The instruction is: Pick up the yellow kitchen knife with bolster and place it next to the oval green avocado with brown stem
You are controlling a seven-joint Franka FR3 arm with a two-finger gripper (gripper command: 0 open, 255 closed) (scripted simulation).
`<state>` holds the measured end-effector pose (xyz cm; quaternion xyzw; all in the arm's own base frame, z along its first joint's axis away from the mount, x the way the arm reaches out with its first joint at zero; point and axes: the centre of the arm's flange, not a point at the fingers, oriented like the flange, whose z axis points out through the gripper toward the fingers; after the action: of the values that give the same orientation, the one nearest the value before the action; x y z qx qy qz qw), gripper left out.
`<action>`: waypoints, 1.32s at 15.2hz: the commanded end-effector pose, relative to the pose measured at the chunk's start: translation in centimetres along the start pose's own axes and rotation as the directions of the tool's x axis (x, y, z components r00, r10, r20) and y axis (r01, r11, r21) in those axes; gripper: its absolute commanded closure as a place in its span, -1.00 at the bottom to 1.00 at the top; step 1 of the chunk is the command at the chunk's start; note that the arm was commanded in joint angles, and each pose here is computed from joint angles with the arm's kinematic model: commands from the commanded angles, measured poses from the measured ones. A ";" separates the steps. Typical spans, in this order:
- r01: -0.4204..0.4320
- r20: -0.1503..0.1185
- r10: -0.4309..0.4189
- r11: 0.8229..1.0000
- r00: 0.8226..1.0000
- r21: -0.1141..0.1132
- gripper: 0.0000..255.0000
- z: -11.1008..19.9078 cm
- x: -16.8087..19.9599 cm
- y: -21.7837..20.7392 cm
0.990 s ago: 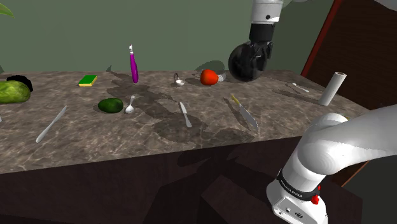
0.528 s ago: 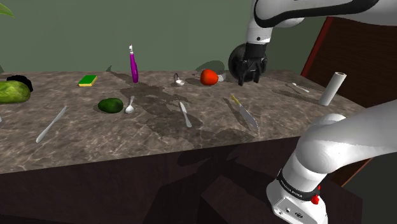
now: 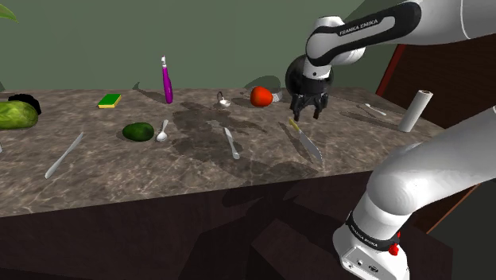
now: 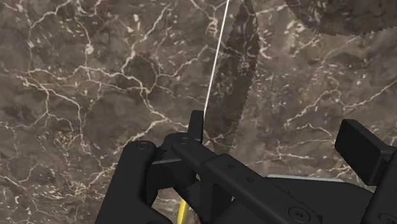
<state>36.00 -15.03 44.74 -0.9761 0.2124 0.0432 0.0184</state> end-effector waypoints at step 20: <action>-0.144 0.008 0.144 0.989 0.990 0.021 -1.00 11.5 4.1 4.9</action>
<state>36.81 -20.52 32.80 -0.9578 0.2825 0.0451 0.0266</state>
